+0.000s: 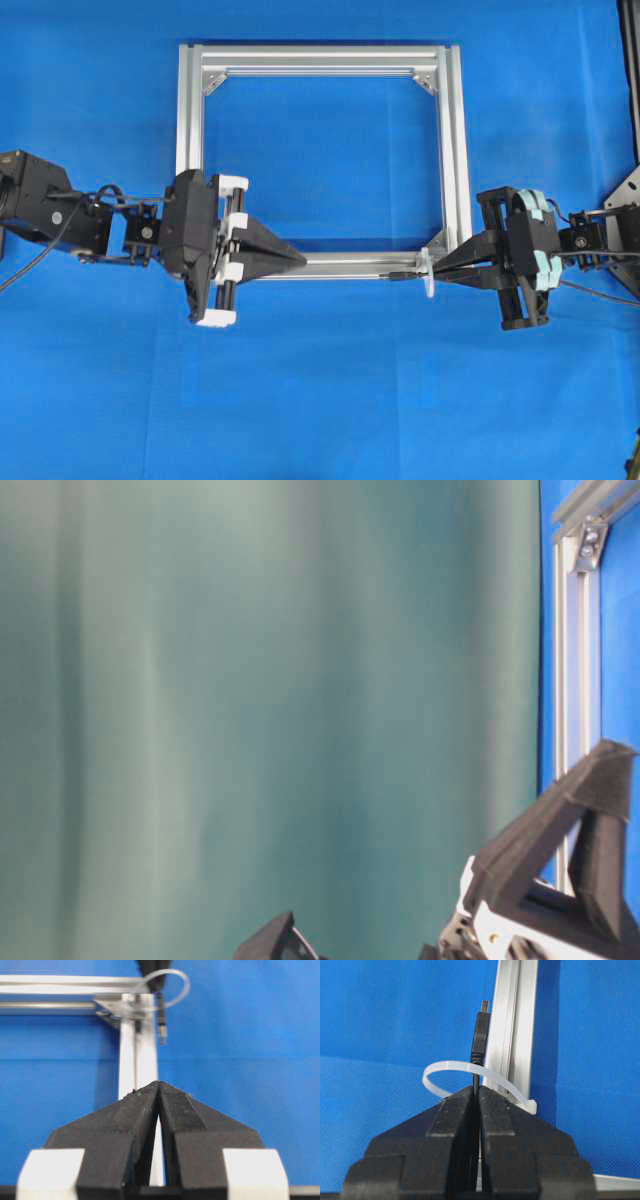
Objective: Insert the wire through the string loop located on the right side.
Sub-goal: 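Move the open left gripper to the plug emerging from the loop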
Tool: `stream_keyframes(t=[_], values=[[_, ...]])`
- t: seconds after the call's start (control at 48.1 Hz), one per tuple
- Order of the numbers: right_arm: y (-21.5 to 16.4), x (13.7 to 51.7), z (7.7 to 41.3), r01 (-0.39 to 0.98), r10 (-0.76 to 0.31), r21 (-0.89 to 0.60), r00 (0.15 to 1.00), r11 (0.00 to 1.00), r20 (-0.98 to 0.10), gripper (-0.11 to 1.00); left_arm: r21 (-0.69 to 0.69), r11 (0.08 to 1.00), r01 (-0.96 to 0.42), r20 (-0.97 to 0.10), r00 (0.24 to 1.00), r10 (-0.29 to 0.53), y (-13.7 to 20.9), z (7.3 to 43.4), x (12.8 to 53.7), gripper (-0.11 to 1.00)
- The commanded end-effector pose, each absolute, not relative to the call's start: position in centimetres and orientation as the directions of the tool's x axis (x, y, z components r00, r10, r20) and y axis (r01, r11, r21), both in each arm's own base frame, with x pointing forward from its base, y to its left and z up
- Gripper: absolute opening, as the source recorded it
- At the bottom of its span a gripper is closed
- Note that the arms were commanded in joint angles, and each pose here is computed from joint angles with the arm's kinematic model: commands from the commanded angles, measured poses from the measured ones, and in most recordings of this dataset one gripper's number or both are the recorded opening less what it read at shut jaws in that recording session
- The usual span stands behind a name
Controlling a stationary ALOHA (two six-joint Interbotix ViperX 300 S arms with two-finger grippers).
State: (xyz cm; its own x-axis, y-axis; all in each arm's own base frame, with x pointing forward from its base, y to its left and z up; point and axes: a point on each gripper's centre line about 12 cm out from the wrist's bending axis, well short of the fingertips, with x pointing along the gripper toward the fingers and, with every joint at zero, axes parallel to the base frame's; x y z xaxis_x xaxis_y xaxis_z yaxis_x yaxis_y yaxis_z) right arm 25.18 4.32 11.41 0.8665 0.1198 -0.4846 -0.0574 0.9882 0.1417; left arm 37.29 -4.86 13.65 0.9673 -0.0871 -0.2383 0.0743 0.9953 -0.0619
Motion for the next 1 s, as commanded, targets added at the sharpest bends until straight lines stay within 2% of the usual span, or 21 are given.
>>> stream_keyframes(t=[0.0,0.27,0.707,0.977], values=[[4.3,25.7,12.0,-0.056,0.118,0.145,0.880,0.988,-0.460,-0.04,-0.066,0.994,0.086,-0.199,0.975,-0.097,-5.2,15.0,37.4,0.00],[4.3,25.7,12.0,-0.055,0.118,0.146,0.880,0.988,-0.460,-0.04,-0.066,0.995,0.071,-0.210,0.974,-0.084,-4.9,15.4,38.9,0.00],[4.3,25.7,12.0,-0.057,0.118,0.144,0.879,0.988,-0.462,-0.04,-0.063,0.998,0.031,-0.249,0.968,-0.046,-3.7,16.6,47.4,0.00],[4.3,25.7,12.0,-0.057,0.118,0.144,0.880,0.988,-0.460,-0.04,-0.066,0.997,0.041,-0.274,0.960,-0.057,-4.3,16.9,49.6,0.00]])
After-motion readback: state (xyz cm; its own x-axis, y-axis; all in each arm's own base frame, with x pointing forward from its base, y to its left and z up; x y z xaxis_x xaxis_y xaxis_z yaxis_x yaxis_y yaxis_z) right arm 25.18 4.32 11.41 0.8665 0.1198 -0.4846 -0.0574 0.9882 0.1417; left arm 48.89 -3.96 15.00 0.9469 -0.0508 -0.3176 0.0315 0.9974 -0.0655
